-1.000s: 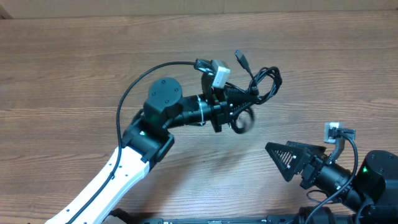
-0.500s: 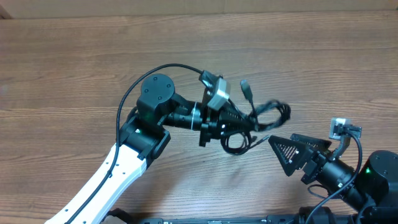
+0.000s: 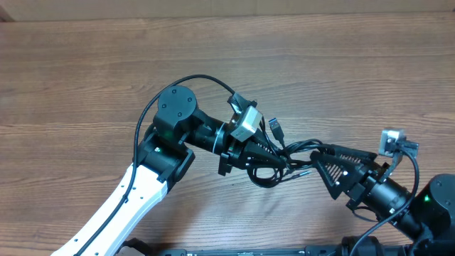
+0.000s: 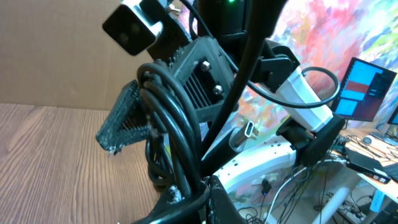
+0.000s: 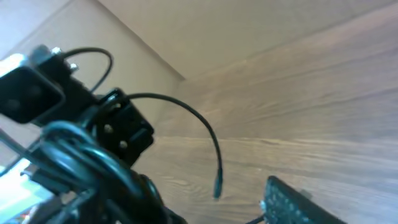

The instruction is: Untangle cables

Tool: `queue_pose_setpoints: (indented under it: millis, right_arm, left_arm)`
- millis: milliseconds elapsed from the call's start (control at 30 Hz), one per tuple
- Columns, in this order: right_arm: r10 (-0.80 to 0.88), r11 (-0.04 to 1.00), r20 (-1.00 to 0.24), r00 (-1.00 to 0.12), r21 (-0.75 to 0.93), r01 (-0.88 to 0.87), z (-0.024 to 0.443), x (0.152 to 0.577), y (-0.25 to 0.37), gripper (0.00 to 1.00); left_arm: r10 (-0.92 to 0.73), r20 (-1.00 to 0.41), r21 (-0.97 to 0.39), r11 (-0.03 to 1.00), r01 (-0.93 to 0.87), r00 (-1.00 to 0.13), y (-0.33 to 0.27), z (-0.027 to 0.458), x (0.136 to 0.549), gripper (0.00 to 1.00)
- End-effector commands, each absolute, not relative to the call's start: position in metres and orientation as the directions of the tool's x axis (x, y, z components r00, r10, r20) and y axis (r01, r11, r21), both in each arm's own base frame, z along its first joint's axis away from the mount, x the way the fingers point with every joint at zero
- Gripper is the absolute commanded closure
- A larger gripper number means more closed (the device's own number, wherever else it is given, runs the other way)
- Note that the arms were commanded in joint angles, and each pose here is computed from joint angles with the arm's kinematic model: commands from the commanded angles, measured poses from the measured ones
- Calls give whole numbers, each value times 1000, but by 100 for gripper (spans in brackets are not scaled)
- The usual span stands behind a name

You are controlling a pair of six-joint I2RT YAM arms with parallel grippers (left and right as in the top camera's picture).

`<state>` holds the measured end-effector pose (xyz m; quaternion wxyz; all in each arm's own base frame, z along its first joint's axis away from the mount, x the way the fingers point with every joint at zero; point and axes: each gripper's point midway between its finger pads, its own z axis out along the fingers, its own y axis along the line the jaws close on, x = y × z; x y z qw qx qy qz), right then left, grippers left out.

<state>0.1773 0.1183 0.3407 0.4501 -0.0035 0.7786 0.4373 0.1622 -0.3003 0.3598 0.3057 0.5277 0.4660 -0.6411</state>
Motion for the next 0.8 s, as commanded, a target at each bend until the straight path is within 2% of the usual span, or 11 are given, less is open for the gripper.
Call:
queue_pose_setpoints:
  millis: [0,200,333,367,400,433,533,633,700,733,767]
  right_arm:
    - [367,600,-735,-570,655,-459,354,171,123,38]
    - [350,599,-765,-540,626,-499,360,171,124,45]
    - [350,599,-774,-527,618,-509,364,172,124,69]
    - [350,600,-775,-526,617,-510,364,172,124,76]
    - [351,600,-775,-526,617,-509,364,172,124,91]
    - [353,603,-775,-525,617,-505,363,172,124,96]
    - [354,606,-775,-523,616,-502,363,173,123,96]
    - [355,606,-775,-524,617,-502,363,173,123,96]
    - [355,606,-774,-524,618,-501,363,173,123,96]
    - [357,608,-773,-524,618,-498,363,173,123,96]
    - [369,612,-766,-526,626,-483,362,175,121,96]
  left_arm:
    - [79,-973,-230,-383,895,-217,-300,368,163,96]
    - [96,-948,-319,-335,887,-304,-303,368,170,96]
    - [101,-942,-335,-333,882,-320,-306,368,169,96]
    - [101,-938,-347,-322,881,-332,-306,368,171,96]
    - [100,-933,-360,-309,880,-346,-307,369,173,95]
    - [97,-927,-375,-293,880,-362,-308,369,176,91]
    - [91,-913,-408,-258,876,-399,-310,369,182,87]
    - [90,-912,-410,-255,876,-401,-309,369,183,72]
    - [90,-911,-411,-255,875,-401,-309,369,183,70]
    - [92,-910,-413,-254,874,-404,-309,369,183,58]
    - [94,-909,-417,-254,873,-407,-309,368,183,33]
